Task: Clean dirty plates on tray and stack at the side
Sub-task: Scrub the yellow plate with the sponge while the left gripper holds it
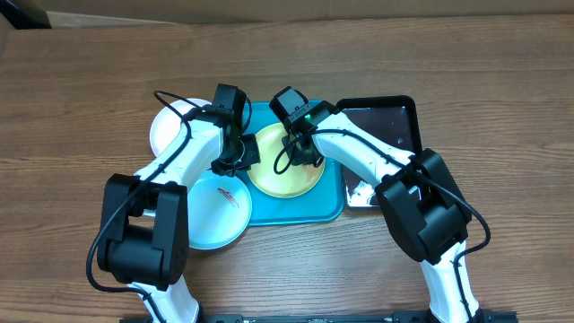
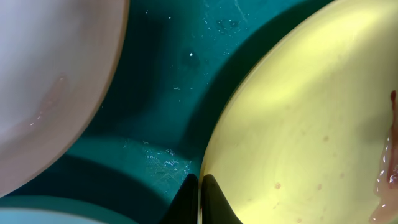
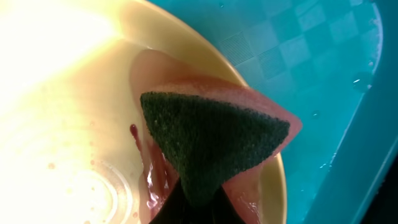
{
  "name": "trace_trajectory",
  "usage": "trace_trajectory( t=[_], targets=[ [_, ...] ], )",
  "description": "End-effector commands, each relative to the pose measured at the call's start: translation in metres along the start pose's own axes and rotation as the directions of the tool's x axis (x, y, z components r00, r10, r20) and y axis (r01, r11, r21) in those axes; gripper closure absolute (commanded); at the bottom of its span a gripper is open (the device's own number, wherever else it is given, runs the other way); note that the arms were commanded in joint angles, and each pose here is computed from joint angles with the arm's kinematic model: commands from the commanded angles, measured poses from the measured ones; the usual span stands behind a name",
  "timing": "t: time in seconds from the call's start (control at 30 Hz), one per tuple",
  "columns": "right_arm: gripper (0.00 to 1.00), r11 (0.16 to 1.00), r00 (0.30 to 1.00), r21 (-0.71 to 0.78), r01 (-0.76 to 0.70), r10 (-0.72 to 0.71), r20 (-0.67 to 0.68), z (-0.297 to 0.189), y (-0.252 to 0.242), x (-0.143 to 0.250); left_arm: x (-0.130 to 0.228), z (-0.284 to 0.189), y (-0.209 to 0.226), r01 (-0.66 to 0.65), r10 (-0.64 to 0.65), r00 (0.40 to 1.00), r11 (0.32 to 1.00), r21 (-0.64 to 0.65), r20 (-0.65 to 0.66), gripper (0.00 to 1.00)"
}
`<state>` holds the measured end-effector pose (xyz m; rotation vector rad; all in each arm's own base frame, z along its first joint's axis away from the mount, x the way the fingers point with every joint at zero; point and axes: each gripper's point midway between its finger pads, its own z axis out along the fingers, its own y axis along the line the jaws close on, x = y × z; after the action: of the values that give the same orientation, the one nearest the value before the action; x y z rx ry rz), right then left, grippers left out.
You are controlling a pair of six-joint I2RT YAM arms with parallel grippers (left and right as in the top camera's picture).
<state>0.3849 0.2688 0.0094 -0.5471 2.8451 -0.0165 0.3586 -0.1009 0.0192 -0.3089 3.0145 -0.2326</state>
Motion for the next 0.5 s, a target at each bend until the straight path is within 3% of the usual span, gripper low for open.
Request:
trace_trajectory(
  t=[0.0, 0.47],
  targets=[
    [0.96, 0.994, 0.992, -0.107, -0.003, -0.010, -0.124, 0.023, 0.027, 0.032, -0.006, -0.002, -0.006, -0.014, 0.014, 1.000, 1.000, 0.020, 0.013, 0.96],
    [0.96, 0.986, 0.987, -0.164, -0.020, -0.007, -0.163, 0.025, 0.037, 0.041, -0.006, -0.002, -0.008, -0.014, 0.014, 1.000, 1.000, 0.028, 0.014, 0.96]
  ],
)
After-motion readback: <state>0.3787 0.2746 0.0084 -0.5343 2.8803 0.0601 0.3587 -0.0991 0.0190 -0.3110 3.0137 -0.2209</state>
